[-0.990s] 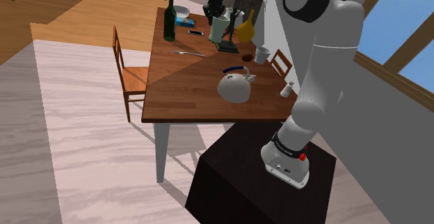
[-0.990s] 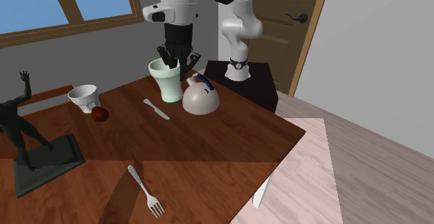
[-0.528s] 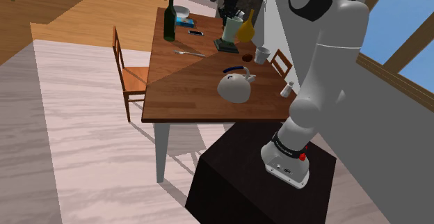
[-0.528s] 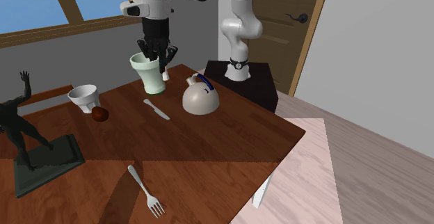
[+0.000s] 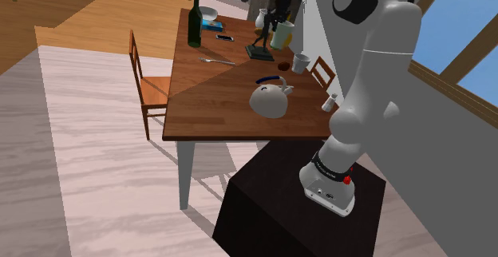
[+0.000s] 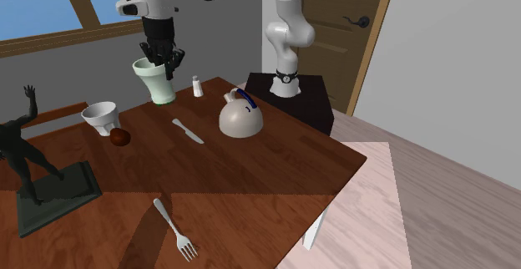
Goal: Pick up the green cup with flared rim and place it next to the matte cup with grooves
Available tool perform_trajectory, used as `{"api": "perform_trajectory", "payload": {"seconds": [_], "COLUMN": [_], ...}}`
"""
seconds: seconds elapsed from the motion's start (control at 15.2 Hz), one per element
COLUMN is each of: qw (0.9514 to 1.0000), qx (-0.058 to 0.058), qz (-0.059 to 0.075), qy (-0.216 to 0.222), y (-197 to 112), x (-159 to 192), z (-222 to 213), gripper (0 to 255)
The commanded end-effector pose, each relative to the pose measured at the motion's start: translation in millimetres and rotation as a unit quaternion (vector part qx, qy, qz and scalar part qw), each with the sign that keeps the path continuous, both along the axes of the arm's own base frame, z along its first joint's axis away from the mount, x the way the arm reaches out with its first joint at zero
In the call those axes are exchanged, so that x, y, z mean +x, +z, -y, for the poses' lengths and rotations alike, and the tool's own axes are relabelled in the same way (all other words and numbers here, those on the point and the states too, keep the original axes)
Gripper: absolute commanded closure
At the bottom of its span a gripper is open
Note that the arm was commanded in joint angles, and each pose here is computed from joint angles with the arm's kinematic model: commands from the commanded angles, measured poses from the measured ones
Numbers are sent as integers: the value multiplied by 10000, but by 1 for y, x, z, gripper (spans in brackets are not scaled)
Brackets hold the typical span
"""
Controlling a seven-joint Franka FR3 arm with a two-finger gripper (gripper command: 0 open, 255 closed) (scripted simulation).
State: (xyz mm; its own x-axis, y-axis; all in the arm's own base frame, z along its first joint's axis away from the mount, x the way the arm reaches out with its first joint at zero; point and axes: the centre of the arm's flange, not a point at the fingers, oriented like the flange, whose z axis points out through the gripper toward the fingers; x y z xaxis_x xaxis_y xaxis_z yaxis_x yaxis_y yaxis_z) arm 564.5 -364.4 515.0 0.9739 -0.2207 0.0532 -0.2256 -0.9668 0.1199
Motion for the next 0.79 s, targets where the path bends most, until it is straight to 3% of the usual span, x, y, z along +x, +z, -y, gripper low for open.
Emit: {"api": "perform_trajectory", "payload": {"seconds": [0.0, 0.73], "qw": [10000, 10000], "qx": [-2, -2], "qz": [4, 4], "qy": [9, 9], "y": [1, 2], "x": [-9, -69], "z": [23, 155], "gripper": [255, 255]}}
